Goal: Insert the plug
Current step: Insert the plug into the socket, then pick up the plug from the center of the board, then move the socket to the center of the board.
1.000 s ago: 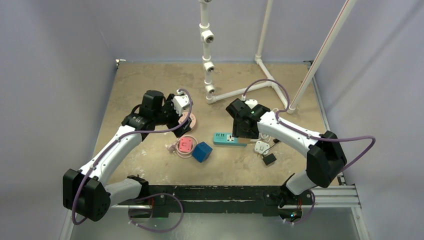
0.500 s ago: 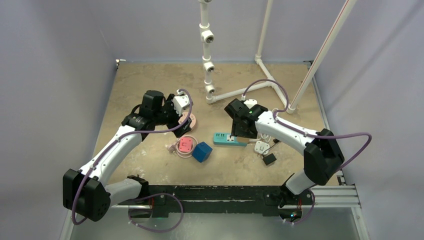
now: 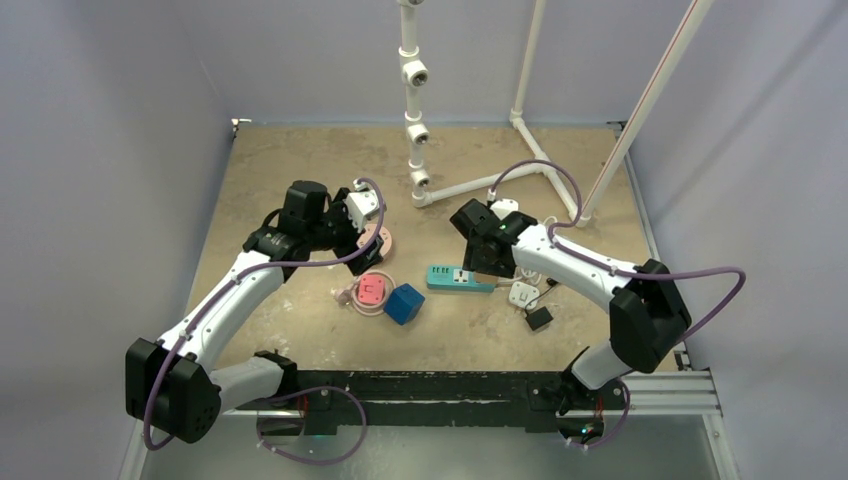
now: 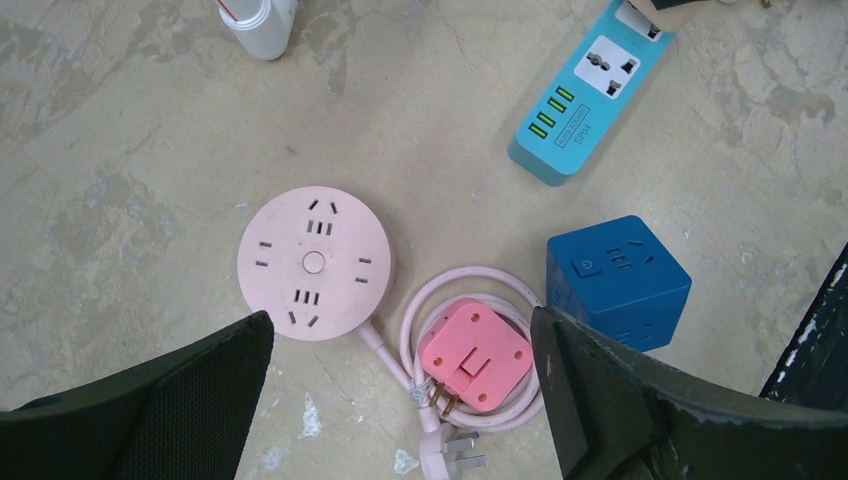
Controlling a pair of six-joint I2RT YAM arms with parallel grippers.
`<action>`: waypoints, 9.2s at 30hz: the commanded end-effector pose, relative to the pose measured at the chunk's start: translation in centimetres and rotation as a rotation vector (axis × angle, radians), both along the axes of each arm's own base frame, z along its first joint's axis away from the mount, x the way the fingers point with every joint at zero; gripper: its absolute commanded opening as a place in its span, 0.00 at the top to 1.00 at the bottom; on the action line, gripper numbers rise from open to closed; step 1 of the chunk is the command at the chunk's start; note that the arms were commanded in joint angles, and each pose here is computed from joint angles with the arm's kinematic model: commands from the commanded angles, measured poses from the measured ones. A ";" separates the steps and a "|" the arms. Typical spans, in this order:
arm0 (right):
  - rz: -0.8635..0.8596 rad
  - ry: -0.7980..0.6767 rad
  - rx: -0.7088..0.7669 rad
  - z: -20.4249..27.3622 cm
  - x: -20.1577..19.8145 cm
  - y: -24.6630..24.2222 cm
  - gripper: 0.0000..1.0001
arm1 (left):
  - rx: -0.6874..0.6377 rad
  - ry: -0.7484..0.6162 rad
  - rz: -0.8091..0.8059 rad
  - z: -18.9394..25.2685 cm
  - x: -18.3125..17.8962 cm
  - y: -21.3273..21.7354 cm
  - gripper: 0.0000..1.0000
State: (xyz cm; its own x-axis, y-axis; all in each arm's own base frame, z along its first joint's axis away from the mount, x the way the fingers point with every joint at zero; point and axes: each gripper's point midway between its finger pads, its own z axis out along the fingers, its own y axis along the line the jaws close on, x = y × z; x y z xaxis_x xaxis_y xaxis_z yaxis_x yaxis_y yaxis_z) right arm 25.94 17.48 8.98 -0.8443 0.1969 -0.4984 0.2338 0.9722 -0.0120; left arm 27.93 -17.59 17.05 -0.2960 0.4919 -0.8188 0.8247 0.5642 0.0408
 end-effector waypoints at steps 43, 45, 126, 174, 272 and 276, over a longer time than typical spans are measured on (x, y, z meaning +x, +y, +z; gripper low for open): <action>0.021 -0.021 -0.036 -2.1 -1.7 -0.4 1.00 | -0.049 -0.030 -0.028 1.8 -0.5 -0.6 0.01; 0.036 -0.006 -0.046 -2.6 -1.9 -0.4 1.00 | -0.050 -0.033 -0.028 1.9 -0.5 -0.6 0.01; 0.949 -0.058 0.365 -0.8 -8.2 20.2 0.01 | 0.153 0.086 0.088 -9.3 9.4 -0.2 0.01; 0.542 -0.372 0.567 11.7 -4.2 8.3 0.07 | 0.108 0.085 -0.184 -5.2 -6.7 -7.0 0.01; 0.369 -0.415 0.440 14.1 -1.1 5.1 1.00 | 0.134 0.007 0.197 -4.3 3.7 -1.0 0.01; 0.361 -0.419 0.438 14.0 -1.4 4.6 1.00 | 0.154 0.051 0.172 -6.2 6.0 -1.1 0.01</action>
